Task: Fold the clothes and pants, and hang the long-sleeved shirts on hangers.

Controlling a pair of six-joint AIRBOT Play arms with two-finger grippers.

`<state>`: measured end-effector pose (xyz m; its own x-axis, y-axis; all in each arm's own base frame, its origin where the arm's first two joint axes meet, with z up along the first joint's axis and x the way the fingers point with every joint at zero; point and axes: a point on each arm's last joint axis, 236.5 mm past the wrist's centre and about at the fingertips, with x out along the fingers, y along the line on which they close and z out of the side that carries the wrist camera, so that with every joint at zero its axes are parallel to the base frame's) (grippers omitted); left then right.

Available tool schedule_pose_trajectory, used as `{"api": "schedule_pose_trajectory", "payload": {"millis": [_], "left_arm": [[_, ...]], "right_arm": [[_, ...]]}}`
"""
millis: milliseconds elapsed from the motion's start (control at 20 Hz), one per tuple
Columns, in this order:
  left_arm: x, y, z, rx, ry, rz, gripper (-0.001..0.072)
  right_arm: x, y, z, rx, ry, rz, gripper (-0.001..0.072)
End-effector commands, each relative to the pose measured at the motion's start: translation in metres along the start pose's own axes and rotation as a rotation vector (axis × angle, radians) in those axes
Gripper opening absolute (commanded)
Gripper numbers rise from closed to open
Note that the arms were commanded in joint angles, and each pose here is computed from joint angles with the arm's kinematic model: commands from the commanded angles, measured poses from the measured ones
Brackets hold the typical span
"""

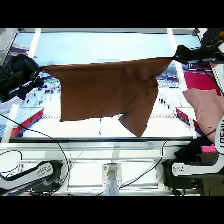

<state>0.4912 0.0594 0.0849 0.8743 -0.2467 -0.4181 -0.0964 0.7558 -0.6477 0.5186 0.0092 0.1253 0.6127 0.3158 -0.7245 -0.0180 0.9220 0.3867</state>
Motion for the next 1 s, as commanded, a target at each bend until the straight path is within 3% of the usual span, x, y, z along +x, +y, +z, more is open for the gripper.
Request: {"api": "schedule_pose_trajectory", "payload": {"millis": [0,450,650,950], "left_arm": [[0.010,0.021,0.003,0.098,-0.025,0.064,0.0020],[0.009,0.039,-0.029,0.351,0.128,0.131,0.0019],[0.008,0.061,-0.066,0.293,0.277,0.176,0.0019],[0.006,0.075,-0.129,0.203,0.498,0.162,0.0019]], "right_arm": [[0.034,0.003,0.000,-0.104,-0.004,0.017,0.0013],[0.088,-0.017,-0.103,-0.088,0.220,0.003,0.0014],[0.097,-0.035,-0.146,-0.080,0.318,-0.034,0.0014],[0.094,-0.045,-0.154,-0.106,0.356,-0.070,0.0014]]}}
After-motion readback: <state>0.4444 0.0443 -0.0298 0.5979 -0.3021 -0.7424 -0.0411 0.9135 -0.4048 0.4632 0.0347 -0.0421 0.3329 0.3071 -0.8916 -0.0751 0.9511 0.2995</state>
